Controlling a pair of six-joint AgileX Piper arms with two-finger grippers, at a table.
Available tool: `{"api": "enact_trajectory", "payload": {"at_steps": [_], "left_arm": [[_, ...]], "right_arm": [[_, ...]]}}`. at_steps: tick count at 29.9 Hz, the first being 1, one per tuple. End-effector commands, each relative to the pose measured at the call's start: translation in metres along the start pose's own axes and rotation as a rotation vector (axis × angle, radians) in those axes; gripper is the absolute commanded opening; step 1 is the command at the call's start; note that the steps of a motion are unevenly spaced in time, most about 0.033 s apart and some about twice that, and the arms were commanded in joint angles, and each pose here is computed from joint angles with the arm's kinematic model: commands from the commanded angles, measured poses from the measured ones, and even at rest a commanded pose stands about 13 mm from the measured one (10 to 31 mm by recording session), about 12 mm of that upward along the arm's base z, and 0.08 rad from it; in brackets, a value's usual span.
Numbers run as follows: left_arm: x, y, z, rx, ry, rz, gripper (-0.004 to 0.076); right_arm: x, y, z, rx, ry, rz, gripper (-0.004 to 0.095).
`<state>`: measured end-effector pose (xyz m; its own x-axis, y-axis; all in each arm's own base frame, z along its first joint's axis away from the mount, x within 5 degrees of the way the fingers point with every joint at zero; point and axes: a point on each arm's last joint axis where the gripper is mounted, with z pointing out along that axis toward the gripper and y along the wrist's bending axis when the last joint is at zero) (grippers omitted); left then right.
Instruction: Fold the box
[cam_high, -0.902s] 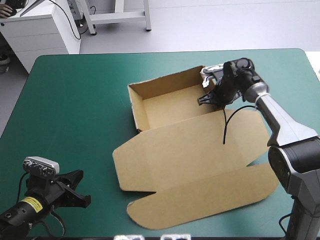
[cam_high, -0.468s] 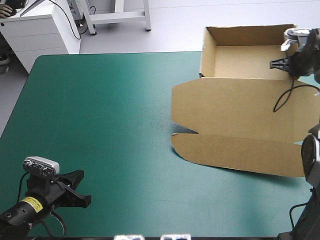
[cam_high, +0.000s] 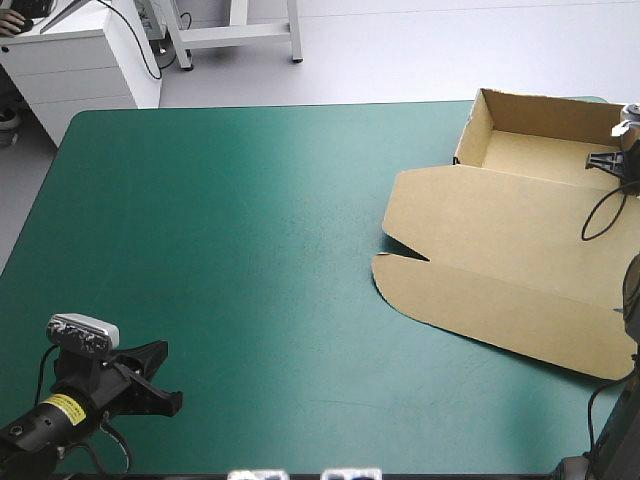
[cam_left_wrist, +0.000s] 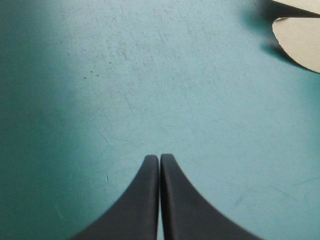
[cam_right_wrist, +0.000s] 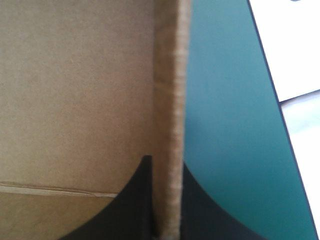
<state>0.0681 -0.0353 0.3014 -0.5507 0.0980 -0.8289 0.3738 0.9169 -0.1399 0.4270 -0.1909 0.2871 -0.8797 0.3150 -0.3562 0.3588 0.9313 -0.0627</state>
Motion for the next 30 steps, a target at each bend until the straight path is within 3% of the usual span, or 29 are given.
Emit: {"api": "enact_trajectory", "payload": {"at_steps": [1, 4, 7, 13, 15, 20, 25, 27, 30], "left_arm": [[-0.012, -0.002, -0.004, 0.015, -0.073, -0.013, -0.0008], [-0.012, -0.002, -0.004, 0.015, -0.073, -0.01, -0.0008], [-0.013, -0.002, -0.004, 0.012, -0.08, -0.009, -0.0008], [-0.013, -0.002, -0.004, 0.011, -0.085, 0.025, -0.0008], [-0.014, -0.002, -0.004, 0.009, -0.094, 0.036, -0.0008], [-0.014, -0.002, -0.004, 0.009, -0.094, 0.036, -0.0008], [-0.015, -0.002, -0.004, 0.008, -0.105, 0.037, -0.0008], [-0.016, -0.002, -0.005, 0.007, -0.121, 0.037, -0.0008], [-0.017, -0.002, -0.005, 0.006, -0.128, 0.037, -0.0008]], "right_arm": [[-0.004, -0.002, -0.03, -0.023, -0.076, 0.011, 0.0008], [-0.005, 0.0, -0.027, -0.044, -0.07, 0.002, 0.0065], [-0.005, 0.001, -0.027, -0.049, -0.071, -0.018, 0.0184], [-0.004, 0.0, -0.031, -0.04, -0.076, -0.016, 0.0638], [-0.004, -0.002, -0.037, -0.016, -0.087, -0.012, 0.071], [0.0, -0.003, -0.078, -0.017, -0.17, 0.0, 0.0715], [0.012, 0.015, -0.148, -0.216, -0.323, 0.011, 0.0708], [0.02, 0.029, -0.18, -0.302, -0.39, -0.023, 0.0669], [0.035, 0.052, -0.216, -0.364, -0.457, -0.085, 0.0567]]}}
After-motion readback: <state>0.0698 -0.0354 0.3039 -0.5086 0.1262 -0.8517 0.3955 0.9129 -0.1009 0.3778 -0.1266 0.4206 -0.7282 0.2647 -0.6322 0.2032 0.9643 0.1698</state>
